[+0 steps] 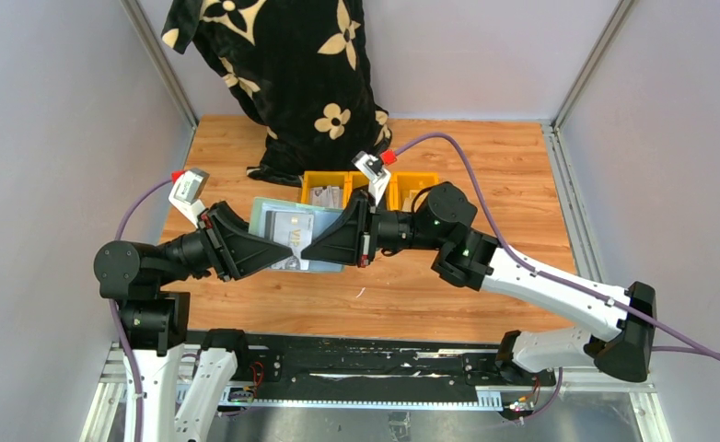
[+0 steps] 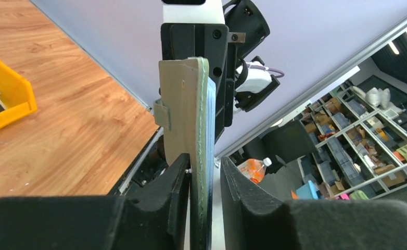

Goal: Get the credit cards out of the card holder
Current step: Remove the credit card from the card holder.

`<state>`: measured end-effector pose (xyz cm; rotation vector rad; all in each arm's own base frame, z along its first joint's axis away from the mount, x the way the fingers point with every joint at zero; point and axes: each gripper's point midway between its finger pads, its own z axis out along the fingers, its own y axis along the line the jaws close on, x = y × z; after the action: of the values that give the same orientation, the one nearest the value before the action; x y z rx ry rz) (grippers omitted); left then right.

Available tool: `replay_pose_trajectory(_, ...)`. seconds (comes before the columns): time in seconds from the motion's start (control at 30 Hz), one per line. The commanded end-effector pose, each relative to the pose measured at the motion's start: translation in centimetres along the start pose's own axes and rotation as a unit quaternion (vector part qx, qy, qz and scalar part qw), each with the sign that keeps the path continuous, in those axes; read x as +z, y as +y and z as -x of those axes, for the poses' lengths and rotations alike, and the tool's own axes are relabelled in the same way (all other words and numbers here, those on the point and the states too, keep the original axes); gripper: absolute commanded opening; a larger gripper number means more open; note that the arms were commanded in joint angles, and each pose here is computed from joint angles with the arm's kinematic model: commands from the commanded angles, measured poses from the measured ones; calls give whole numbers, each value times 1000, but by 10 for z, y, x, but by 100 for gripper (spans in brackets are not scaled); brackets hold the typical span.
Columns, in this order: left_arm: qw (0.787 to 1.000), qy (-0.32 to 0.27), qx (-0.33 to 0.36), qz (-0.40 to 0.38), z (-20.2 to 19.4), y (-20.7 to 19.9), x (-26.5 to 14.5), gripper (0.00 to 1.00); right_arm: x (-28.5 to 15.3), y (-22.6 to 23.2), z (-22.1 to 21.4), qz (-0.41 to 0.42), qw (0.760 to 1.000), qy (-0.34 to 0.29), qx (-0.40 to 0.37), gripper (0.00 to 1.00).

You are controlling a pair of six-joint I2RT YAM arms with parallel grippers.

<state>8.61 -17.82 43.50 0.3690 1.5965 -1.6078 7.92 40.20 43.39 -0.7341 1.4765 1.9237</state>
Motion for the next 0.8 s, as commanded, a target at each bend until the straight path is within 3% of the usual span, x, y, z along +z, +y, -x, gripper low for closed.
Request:
replay_pose_trajectory(0.0, 1000, 0, 17, -13, 3, -7, 0, 25, -11, 14, -3, 15, 1000, -5, -11, 0)
replay_pose_trajectory(0.33, 1000, -6, 24, -10, 4, -8, 0, 14, -22, 24, -6, 38, 999, -12, -18, 0)
replay_pose_trajectory(0.5, 1000, -8, 23, -2, 3, -4, 0, 4, -20, 35, 1, 59, 998, -14, -25, 23)
replay_pose_trajectory(0.6, 1000, -7, 21, 2, 3, -2, 0, 2, -17, 39, 8, 61, 997, -18, -31, 29)
replay_pose_trajectory(0.67, 1000, -8, 24, 3, 3, -3, 0, 1, -15, 41, 11, 60, 997, -20, -33, 29)
replay_pose_trajectory(0.77, 1000, -8, 26, 5, 3, -3, 0, 0, -14, 39, 13, 56, 998, -22, -30, 20)
